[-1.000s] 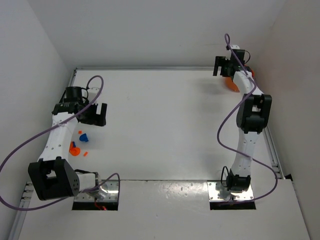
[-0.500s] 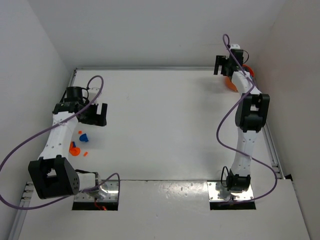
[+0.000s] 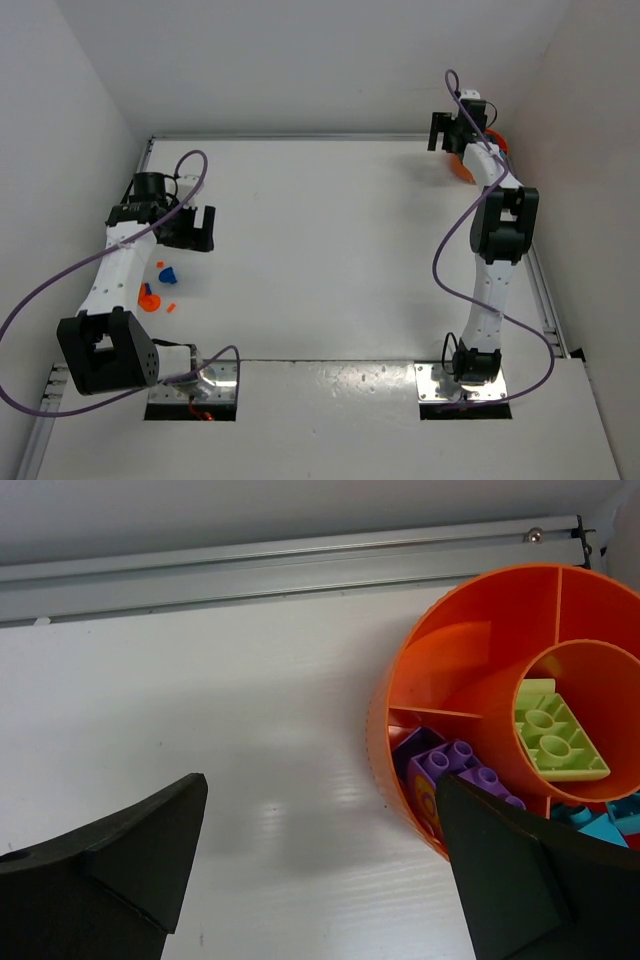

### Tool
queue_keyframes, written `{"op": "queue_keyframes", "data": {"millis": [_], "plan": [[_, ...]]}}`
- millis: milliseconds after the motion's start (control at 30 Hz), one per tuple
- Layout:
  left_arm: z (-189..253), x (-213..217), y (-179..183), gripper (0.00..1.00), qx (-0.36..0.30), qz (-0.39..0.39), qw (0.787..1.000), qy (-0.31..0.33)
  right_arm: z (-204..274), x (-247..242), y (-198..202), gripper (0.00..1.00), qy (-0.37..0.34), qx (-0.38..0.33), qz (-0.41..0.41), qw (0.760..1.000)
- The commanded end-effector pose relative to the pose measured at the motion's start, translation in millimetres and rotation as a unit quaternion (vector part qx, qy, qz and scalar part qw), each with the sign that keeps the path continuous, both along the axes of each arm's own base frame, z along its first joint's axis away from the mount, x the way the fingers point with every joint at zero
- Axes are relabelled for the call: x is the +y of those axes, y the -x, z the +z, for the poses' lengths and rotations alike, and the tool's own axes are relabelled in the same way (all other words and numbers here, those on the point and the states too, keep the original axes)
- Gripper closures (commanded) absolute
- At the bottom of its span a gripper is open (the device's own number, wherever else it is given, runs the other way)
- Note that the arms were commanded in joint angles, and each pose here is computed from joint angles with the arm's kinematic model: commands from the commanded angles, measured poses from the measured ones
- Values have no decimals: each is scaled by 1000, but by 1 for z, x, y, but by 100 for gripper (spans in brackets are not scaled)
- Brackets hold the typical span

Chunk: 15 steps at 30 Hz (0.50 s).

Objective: Sort the legos into containers by color

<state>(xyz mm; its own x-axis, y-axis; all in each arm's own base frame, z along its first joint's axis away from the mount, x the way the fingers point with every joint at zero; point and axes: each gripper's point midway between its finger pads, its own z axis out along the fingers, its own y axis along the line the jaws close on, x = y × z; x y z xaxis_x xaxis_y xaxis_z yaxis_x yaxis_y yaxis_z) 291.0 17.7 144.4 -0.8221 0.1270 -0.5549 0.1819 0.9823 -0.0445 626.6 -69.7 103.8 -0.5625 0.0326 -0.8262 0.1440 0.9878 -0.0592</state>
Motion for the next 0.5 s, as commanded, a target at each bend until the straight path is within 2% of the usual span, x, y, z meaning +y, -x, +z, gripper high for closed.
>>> {"op": "queue_keyframes", "data": {"millis": [0, 467], "plan": [[19, 1, -14, 0, -35, 3, 999, 6, 28, -5, -4, 4, 7, -28, -2, 1000], [18, 1, -11, 0, -35, 3, 999, 6, 30, -14, 18, 4, 3, -4, 6, 1000]]}}
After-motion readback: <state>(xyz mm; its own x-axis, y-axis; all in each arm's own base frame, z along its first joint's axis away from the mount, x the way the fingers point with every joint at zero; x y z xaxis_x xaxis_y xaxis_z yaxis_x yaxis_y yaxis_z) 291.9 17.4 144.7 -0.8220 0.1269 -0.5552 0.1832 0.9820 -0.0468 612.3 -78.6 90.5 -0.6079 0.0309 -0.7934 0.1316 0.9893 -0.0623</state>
